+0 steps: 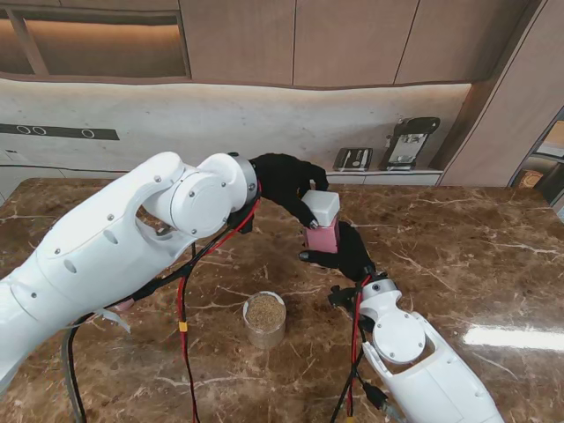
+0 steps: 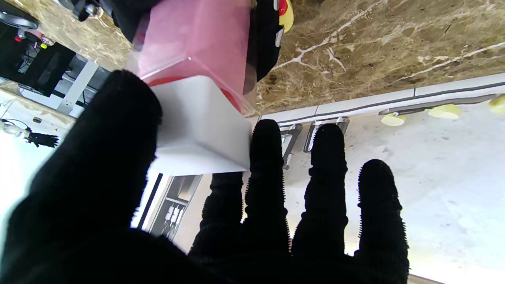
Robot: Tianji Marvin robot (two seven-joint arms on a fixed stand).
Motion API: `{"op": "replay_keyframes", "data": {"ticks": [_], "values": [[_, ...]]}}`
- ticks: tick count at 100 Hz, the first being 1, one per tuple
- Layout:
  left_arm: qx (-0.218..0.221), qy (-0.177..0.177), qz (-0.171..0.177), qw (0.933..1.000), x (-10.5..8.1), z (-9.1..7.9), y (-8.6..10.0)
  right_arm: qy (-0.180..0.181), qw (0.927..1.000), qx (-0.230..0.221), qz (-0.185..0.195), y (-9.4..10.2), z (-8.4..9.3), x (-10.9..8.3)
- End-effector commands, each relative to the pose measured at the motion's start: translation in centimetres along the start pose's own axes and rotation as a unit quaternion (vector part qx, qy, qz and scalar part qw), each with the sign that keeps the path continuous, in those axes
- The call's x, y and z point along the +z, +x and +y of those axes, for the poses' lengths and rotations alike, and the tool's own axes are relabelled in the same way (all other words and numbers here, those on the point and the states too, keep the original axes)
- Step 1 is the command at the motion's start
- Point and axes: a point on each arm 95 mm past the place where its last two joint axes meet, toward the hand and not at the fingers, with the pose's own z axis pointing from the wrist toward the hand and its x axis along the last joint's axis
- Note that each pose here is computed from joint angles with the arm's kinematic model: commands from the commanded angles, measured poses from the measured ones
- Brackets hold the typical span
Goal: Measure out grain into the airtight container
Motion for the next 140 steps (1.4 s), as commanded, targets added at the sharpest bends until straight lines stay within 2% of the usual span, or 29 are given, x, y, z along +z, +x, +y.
{"op": "replay_keyframes", "data": {"ticks": [1,24,35,59,98,119,140], "values": [[-0.004,-0.011,-0.001,0.9999,0.3,0.2,0.1,0.003,1.0000,0.005,0.005,0.4,-0.2,0.0],[-0.005,0.023,-0.019,0.9996,0.9,0.4,0.4,-0.001,0.9999,0.012,0.004,0.5,-0.7,0.0],[-0.005,0.038,-0.023,0.9990,0.9,0.5,0.6,-0.004,0.9995,0.031,-0.004,0.7,-1.3,0.0],[-0.006,0.081,-0.037,0.9961,1.0,0.5,0.7,-0.005,0.9996,0.026,-0.008,0.7,-1.5,0.0],[-0.007,0.089,-0.042,0.9951,1.2,0.7,1.0,-0.007,1.0000,-0.004,0.003,0.6,-1.3,0.2],[0.008,0.081,-0.043,0.9957,1.3,0.8,1.1,-0.008,0.9999,-0.002,0.006,0.7,-1.4,0.1],[-0.013,0.055,-0.041,0.9976,1.1,0.9,1.1,-0.011,0.9999,-0.002,0.006,0.7,-1.3,0.1]]}}
